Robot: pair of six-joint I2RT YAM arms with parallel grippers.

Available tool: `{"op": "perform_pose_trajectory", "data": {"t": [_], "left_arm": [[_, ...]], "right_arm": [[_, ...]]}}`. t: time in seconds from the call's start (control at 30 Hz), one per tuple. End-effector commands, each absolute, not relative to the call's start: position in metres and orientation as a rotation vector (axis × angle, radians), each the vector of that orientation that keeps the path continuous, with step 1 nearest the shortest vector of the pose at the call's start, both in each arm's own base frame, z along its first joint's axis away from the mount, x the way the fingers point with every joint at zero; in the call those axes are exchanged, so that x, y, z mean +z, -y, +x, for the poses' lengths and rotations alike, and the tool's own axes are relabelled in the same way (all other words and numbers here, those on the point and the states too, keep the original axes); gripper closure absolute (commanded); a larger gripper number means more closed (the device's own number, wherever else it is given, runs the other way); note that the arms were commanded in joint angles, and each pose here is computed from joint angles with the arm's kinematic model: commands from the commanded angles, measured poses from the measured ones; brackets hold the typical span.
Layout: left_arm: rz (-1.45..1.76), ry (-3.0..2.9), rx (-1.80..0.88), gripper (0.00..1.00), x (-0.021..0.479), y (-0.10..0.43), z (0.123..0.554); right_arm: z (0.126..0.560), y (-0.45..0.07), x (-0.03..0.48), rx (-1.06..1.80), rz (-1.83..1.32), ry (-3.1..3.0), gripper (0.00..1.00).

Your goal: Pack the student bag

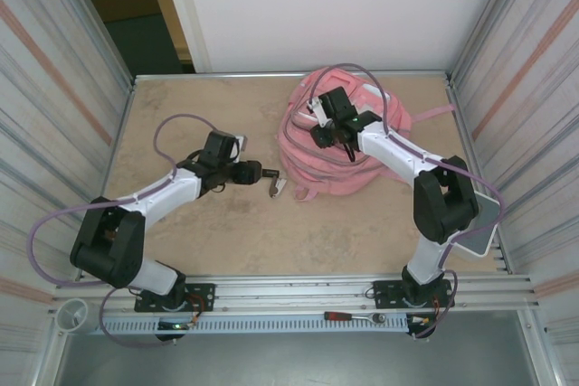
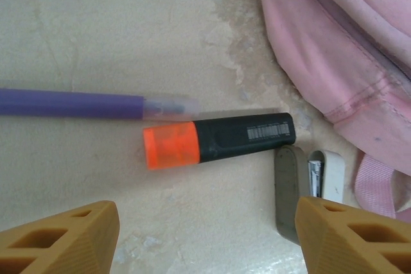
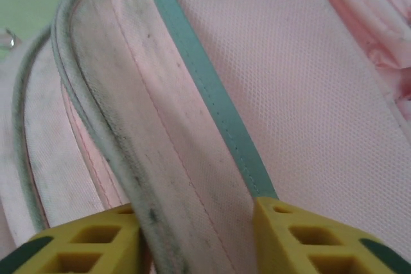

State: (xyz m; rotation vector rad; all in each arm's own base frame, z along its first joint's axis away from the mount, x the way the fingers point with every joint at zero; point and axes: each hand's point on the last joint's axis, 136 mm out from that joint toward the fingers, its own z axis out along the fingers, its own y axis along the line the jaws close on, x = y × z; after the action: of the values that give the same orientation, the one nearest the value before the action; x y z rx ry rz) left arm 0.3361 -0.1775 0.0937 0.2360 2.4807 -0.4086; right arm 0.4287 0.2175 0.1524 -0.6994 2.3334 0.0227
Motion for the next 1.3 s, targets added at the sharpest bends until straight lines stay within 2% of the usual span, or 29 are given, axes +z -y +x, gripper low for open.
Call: {"op": "perform_pose_trajectory", "data": {"t": [0.0,0.17,0.33,0.67,0.9,1.1,1.27], "left_arm": [[0.267,-2.491,-0.456,0.27,0.095,0.190,0.326],[0.343,-2.530,-0.458,0.28,0.084,0.210,0.323],[0.474,-2.574,-0.412,0.29,0.071,0.235,0.317],[0.594,-2.655,-0.206,0.29,0.034,0.256,0.310],[0.626,-2.645,-0.117,0.49,0.028,0.259,0.312],[0.646,-2.533,-0.198,0.64,0.069,0.269,0.311],[0.663,-2.328,-0.457,0.66,0.142,0.298,0.311]], "right_arm": [[0.438,-0.208,0.175,0.035,-0.648,-2.308,0.67],[0.438,-0.202,0.185,0.086,-0.591,-2.313,0.88],[0.438,-0.193,0.191,0.148,-0.523,-2.320,0.95],[0.440,-0.188,0.202,0.245,-0.467,-2.308,0.97],[0.439,-0.185,0.202,0.245,-0.455,-2.316,0.96],[0.431,-0.187,0.215,0.438,-0.431,-2.344,0.95],[0.427,-0.189,0.235,0.741,-0.358,-2.353,0.95]]}}
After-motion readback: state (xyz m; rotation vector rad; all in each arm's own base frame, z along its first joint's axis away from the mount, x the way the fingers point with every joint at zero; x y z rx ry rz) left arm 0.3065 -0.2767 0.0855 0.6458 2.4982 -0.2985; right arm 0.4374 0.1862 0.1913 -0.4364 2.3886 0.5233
